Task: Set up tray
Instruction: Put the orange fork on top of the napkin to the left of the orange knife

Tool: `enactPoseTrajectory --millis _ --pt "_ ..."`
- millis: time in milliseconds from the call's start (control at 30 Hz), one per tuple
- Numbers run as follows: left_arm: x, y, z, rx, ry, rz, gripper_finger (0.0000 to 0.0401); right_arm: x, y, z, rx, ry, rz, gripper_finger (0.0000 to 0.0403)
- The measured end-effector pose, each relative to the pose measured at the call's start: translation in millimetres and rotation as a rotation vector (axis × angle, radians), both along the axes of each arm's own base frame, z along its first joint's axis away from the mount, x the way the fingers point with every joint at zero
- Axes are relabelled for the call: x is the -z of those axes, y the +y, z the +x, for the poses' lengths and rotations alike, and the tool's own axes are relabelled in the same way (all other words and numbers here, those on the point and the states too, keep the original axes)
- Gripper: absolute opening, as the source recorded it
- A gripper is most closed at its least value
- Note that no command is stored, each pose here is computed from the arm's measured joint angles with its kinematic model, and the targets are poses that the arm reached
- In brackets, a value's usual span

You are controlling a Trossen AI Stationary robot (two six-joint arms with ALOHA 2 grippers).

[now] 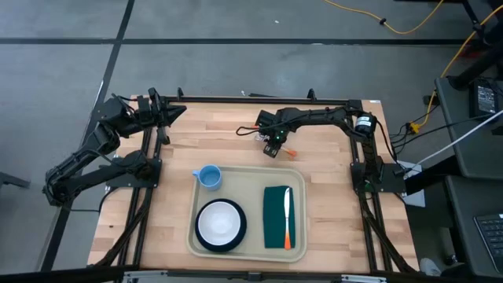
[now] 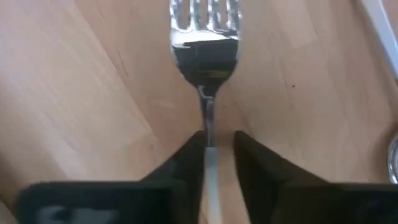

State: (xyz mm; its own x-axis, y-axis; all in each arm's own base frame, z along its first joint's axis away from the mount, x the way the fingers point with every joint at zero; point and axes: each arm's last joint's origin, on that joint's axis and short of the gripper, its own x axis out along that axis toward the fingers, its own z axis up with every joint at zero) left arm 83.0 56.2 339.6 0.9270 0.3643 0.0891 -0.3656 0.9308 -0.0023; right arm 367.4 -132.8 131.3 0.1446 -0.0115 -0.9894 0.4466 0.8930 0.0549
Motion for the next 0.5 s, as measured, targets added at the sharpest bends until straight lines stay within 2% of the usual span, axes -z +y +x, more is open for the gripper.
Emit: enactPoseTrajectory --millis 133,167,367,500 --pt "0.0 0.1 0.0 -0.002 0.000 0.000 0.0004 0.0 0.5 0.5 -0.025 -0.007 0.005 0.0025" --pt "0.0 0.1 0.0 -0.003 0.000 0.000 0.0004 0.0 0.5 0.5 -0.026 -0.007 0.006 0.0017" --pt "0.0 0.1 0.0 -0.004 0.000 0.000 0.0004 0.0 0.6 0.7 -0.025 -0.008 0.006 0.0033" --pt "0.0 0.1 0.0 -0.004 0.000 0.000 0.0004 -5.6 -0.4 4.0 -0.027 -0.009 0.005 0.0016"
